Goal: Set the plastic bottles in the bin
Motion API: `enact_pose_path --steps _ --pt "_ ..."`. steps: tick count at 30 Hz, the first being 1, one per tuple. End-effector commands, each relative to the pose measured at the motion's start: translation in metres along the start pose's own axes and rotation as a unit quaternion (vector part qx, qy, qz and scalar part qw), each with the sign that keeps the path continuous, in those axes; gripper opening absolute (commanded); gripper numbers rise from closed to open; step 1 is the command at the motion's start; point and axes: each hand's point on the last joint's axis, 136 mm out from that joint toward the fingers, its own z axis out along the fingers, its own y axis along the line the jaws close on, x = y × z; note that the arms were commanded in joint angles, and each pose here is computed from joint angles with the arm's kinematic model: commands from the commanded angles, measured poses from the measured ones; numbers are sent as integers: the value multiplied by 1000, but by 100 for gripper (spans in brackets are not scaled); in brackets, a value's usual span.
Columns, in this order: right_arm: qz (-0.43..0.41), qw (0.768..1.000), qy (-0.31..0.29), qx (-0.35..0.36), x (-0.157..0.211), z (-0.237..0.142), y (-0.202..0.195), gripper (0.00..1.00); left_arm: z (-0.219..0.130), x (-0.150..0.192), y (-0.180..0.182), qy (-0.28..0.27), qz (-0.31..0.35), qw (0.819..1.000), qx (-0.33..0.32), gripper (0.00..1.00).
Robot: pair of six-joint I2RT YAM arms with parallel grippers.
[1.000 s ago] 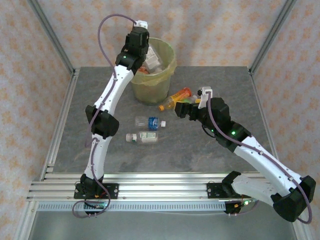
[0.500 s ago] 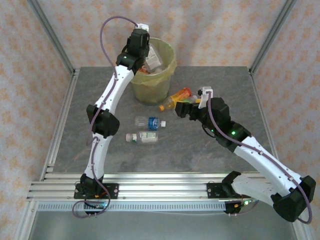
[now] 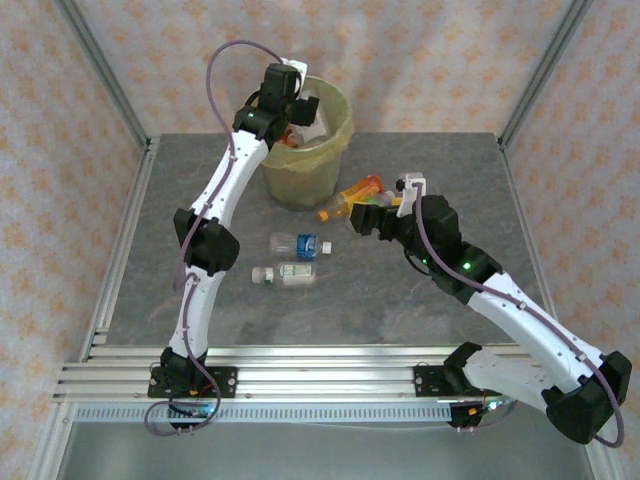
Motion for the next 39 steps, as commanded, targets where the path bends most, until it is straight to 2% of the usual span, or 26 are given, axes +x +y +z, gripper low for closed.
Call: enact_pose_path --steps 1,5,9,16,22,25,31,39 --pt "2 1000 -5 2 -1 -3 -1 99 -31 -38 4 -46 -42 998 29 90" --pt "1 1000 -5 2 -1 -5 -1 99 -40 -52 30 -69 -72 994 -37 89" --pt "2 1000 -6 9 -2 -5 -3 99 -47 -58 40 -81 -86 991 -56 89" --pt "33 985 -9 169 -8 -11 -55 99 -72 -67 46 -82 -106 990 -54 89" --pt "65 968 17 242 -2 -6 -77 99 -123 -80 64 -88 -136 984 -68 93" --pt "87 956 33 279 5 -1 -91 99 -152 -81 72 -89 -156 981 -71 100" --pt "112 938 92 314 32 29 -108 99 -211 -62 88 -100 -203 971 -77 100" --pt "136 927 151 316 60 83 -117 99 -260 4 104 -116 -279 949 -88 100"
